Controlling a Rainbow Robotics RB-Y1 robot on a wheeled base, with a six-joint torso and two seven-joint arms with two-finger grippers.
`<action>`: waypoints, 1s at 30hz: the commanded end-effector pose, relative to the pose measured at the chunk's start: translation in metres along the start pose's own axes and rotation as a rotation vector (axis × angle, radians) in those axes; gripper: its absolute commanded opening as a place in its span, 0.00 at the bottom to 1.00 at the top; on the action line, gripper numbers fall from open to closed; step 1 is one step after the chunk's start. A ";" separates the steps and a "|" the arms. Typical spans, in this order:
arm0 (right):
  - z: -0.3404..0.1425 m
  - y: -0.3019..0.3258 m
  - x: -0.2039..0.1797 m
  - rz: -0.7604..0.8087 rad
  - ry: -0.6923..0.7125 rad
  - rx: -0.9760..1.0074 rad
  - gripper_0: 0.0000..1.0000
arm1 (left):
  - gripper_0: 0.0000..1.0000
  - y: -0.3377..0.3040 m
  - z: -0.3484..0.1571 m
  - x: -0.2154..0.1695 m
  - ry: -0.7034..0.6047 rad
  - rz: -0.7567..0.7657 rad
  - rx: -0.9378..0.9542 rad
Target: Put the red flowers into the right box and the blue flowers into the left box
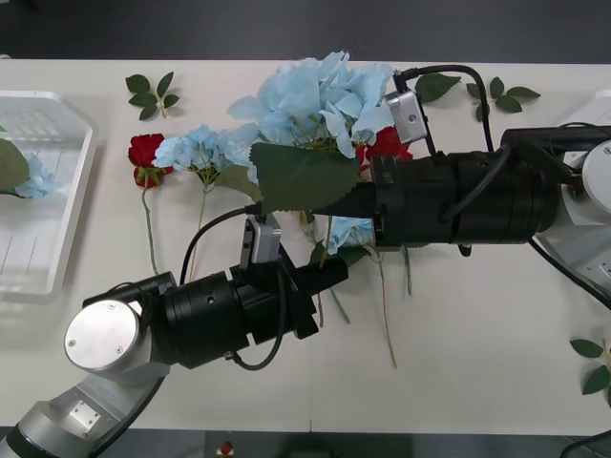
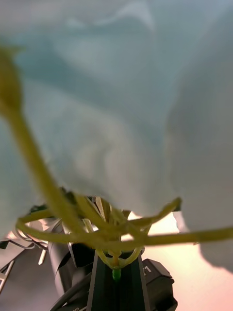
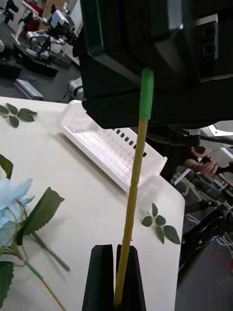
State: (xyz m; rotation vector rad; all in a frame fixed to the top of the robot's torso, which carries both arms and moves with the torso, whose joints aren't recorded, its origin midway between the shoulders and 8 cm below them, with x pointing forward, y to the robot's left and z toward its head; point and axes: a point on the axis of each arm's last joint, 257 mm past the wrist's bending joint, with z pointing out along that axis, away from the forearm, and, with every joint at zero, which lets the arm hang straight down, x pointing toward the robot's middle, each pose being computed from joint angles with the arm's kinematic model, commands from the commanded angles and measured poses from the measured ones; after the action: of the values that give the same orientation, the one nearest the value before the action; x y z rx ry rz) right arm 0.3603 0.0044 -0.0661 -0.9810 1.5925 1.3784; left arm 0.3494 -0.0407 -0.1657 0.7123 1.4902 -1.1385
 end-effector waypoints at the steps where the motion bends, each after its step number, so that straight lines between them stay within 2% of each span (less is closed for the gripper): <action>1: 0.006 0.017 -0.020 -0.074 -0.024 -0.038 0.00 | 0.00 0.000 -0.002 -0.015 -0.028 -0.001 0.002; 4: 0.006 0.019 -0.022 -0.069 -0.029 -0.043 0.01 | 0.00 0.003 -0.007 -0.020 -0.032 0.003 -0.002; 5: 0.006 0.019 -0.022 -0.066 -0.029 -0.045 0.10 | 0.00 0.004 -0.008 -0.023 -0.036 0.007 -0.003; 6: 0.006 0.019 -0.022 -0.064 -0.028 -0.045 0.50 | 0.00 0.007 -0.012 -0.025 -0.036 0.013 -0.009; 7: 0.006 0.019 -0.022 -0.060 -0.029 -0.044 0.82 | 0.00 0.010 -0.017 -0.028 -0.035 0.019 -0.013; 8: 0.007 0.020 -0.022 -0.059 -0.028 -0.047 1.00 | 0.00 0.012 -0.021 -0.031 -0.037 0.021 -0.016; 18: 0.006 0.019 -0.022 -0.046 -0.030 -0.045 1.00 | 0.00 0.038 -0.084 -0.086 -0.086 0.014 -0.030; 22: 0.005 0.017 -0.022 -0.037 -0.030 -0.041 1.00 | 0.00 0.056 -0.124 -0.110 -0.080 -0.037 -0.061; 28: -0.002 0.001 -0.012 0.004 0.016 0.015 1.00 | 0.00 0.113 -0.203 -0.121 0.034 -0.092 -0.258; 30: -0.005 -0.007 -0.008 0.026 0.044 0.048 1.00 | 0.00 0.145 -0.246 -0.119 0.082 -0.123 -0.388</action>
State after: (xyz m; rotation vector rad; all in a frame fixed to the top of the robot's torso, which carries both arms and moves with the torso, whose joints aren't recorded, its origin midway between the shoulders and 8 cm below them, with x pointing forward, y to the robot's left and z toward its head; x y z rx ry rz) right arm 0.3653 0.0026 -0.0697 -0.9774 1.6196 1.3539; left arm 0.4077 0.2138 -0.0860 0.4408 1.6776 -0.9763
